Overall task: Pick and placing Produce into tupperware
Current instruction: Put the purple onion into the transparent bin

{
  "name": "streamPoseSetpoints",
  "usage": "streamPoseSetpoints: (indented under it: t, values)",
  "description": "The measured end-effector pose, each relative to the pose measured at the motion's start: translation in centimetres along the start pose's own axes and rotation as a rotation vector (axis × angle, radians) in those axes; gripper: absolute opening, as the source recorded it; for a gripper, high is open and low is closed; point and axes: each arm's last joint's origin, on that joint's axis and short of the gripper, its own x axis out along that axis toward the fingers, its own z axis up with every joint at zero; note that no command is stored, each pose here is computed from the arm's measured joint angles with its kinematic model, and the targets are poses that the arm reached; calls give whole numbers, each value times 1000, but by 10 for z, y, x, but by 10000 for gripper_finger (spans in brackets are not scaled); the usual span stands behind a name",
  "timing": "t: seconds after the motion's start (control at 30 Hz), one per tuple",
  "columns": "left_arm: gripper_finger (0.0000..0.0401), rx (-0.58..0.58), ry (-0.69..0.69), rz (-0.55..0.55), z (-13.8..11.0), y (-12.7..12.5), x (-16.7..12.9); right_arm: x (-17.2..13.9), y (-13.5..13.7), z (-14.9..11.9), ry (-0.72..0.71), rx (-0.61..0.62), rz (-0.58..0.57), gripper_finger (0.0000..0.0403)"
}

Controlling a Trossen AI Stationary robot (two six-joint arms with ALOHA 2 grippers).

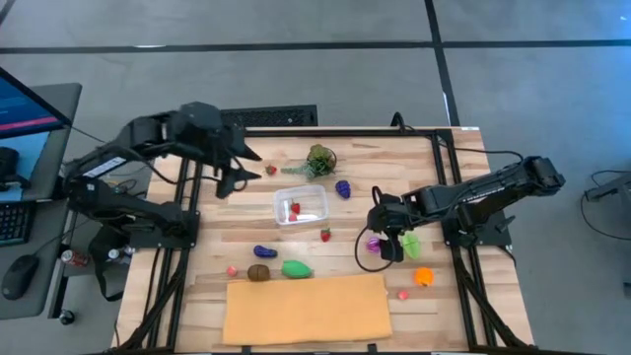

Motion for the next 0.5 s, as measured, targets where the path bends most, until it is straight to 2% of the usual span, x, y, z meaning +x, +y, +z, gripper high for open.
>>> streamPoseSetpoints:
  t: [0.17,0.33,0.5]
  values:
    - [212,48,49,-32,5,-14,23,0,0,0,0,0,-1,276]
    - [212,104,88,6,6,-34,35,0,0,0,0,0,-1,276]
    - [212,129,123,85,3,-53,35,0,0,0,0,0,-1,276]
